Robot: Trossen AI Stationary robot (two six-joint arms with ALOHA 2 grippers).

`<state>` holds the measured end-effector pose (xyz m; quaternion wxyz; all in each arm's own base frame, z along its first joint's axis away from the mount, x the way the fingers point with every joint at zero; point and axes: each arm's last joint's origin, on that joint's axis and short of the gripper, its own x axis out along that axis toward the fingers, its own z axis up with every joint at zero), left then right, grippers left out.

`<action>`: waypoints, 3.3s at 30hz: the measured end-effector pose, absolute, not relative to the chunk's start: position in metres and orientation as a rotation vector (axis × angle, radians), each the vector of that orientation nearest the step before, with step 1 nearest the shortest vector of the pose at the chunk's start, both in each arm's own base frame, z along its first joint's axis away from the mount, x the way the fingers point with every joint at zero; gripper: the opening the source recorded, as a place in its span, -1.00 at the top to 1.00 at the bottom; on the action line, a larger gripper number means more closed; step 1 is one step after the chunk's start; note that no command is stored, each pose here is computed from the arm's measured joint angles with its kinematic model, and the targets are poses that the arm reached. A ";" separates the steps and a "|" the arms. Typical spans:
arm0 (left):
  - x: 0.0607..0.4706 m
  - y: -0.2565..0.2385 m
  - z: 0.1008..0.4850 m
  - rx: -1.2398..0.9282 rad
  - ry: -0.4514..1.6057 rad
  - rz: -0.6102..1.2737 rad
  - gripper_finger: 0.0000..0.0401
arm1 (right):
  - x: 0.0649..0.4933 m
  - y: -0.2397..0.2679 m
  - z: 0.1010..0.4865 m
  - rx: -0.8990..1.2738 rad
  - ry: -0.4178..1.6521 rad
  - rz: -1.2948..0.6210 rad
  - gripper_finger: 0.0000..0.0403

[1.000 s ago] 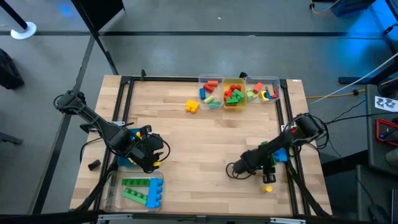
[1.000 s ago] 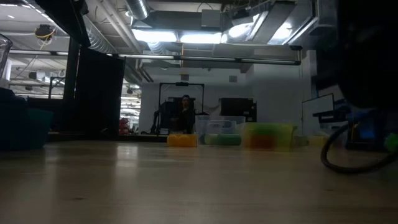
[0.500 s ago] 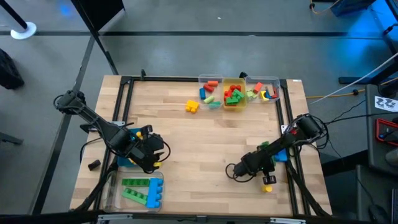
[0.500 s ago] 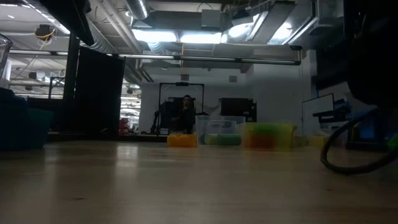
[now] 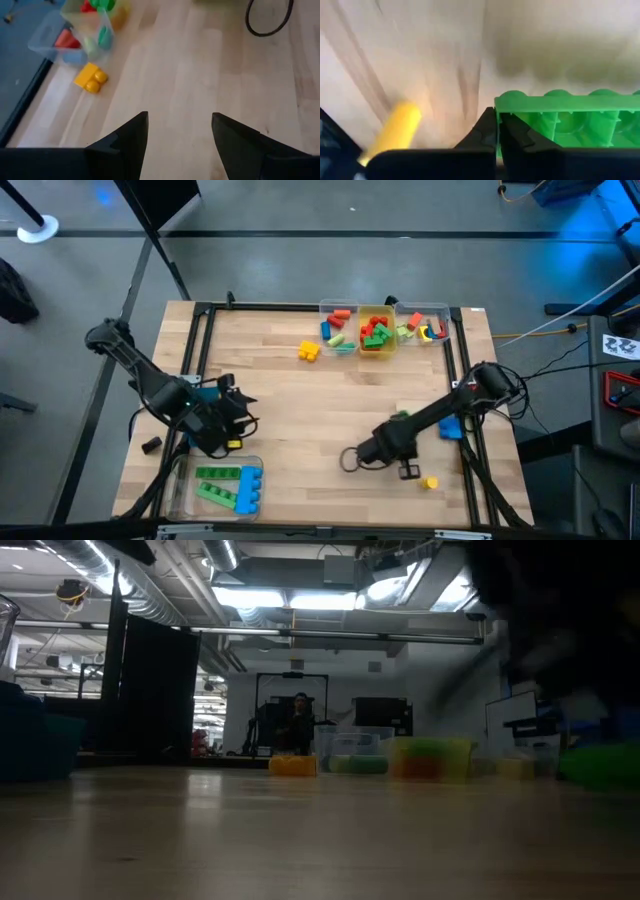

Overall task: Sort blocks by size
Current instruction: Put the green 4 stud game piece into the bottom transparent bin, then put the yellow 2 stud game piece into the blue bin

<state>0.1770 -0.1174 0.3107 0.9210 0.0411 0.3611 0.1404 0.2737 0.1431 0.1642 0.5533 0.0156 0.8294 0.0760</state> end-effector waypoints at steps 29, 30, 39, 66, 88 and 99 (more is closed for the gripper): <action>0.171 -0.107 0.316 0.214 0.680 0.388 -0.01 | 0.463 0.165 0.250 0.169 0.196 0.675 0.97; 0.171 -0.107 0.316 0.215 0.680 0.390 -0.01 | 0.466 0.166 0.246 0.169 0.160 0.686 0.97; 0.174 -0.103 0.316 0.212 0.684 0.411 -0.01 | 0.487 0.178 0.190 0.170 0.079 0.685 0.97; 0.177 -0.097 0.316 0.194 0.688 0.442 -0.01 | 0.515 0.189 0.171 0.225 0.168 0.591 0.32; 0.220 0.007 0.318 -0.016 0.840 0.464 -0.01 | 0.386 0.092 0.303 -0.264 1.095 0.175 0.30; 0.261 0.087 0.299 0.035 0.785 0.291 -0.01 | 0.358 0.065 0.308 -0.310 1.336 0.075 0.30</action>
